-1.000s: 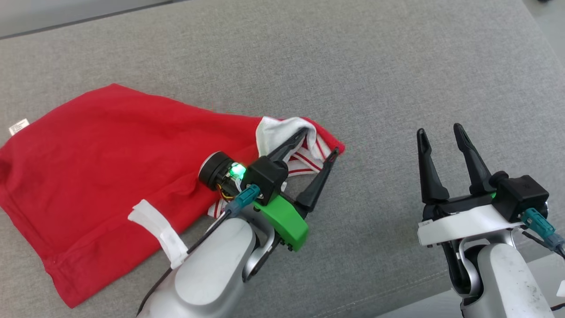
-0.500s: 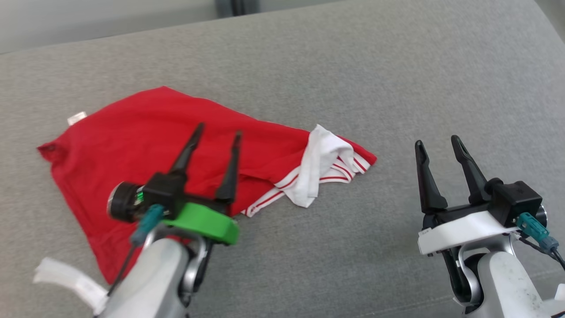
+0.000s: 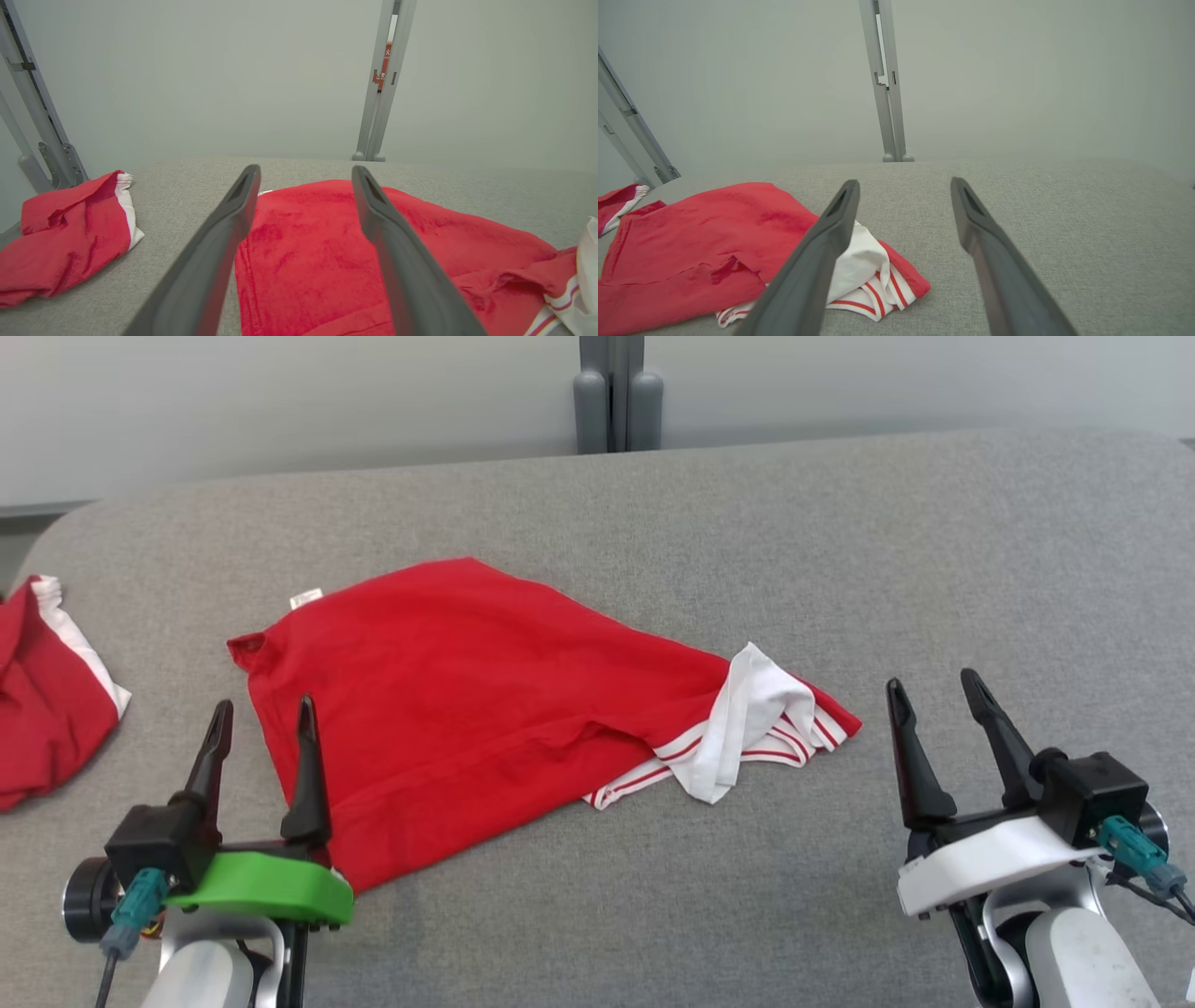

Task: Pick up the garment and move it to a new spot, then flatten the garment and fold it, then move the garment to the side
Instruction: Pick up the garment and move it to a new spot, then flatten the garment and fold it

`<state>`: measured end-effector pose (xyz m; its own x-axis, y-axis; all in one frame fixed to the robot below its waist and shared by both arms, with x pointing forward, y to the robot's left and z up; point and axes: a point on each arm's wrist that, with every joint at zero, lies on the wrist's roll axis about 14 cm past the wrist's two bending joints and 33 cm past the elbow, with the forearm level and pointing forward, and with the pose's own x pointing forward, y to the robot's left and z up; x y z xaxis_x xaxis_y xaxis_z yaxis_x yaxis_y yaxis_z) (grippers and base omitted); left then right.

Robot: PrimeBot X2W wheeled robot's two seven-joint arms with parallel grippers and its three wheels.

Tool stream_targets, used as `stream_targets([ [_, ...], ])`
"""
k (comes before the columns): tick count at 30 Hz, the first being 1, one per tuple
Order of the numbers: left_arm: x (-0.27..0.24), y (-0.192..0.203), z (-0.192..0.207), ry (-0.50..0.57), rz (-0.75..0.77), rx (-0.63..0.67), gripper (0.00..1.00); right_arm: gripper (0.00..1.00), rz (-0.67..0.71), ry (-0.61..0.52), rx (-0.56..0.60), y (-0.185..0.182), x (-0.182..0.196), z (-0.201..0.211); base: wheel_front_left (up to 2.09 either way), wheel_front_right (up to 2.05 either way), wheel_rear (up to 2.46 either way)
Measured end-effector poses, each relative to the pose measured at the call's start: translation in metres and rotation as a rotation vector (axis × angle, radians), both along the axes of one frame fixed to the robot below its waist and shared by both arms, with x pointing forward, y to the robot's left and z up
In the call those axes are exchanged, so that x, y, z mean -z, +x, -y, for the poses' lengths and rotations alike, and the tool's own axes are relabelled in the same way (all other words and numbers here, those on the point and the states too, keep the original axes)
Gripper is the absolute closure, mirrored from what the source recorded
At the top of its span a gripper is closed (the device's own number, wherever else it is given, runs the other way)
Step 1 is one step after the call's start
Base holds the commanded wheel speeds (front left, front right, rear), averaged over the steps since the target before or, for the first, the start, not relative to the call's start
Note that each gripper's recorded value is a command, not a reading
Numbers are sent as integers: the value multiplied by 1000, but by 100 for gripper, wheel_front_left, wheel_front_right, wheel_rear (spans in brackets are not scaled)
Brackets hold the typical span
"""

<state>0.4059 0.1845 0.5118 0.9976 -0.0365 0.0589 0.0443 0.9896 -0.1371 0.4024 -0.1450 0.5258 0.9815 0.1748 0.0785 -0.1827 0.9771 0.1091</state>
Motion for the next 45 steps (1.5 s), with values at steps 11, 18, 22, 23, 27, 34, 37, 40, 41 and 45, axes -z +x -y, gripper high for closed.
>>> stream_targets([
  [11,10,-33,10,23,-34,36,0,0,-12,2,12,-25,-3,5,0,0,0],
  [18,18,-33,8,30,-58,42,0,0,-5,2,18,-25,-5,7,0,0,0],
  [22,20,-33,9,31,-65,44,0,0,-8,1,21,-25,-5,8,0,0,0],
  [23,21,-32,9,31,-68,44,0,0,-8,1,21,-25,-4,8,0,0,0],
  [27,23,-32,8,33,-74,41,0,0,-9,1,22,-24,-4,8,0,0,0],
  [34,25,-28,8,38,-79,42,0,0,-16,4,20,-22,-3,8,0,0,0],
  [37,33,-21,11,46,-135,72,0,0,-15,4,17,-18,-3,7,0,0,0],
  [40,52,-10,9,28,-241,92,0,0,-21,1,-2,-8,-1,0,0,0,0],
  [41,65,-10,8,20,-299,96,0,0,-30,1,-7,-5,1,-2,0,0,0],
  [45,108,-15,-2,-27,-480,82,0,0,-81,-5,-19,1,19,-4,0,0,0],
])
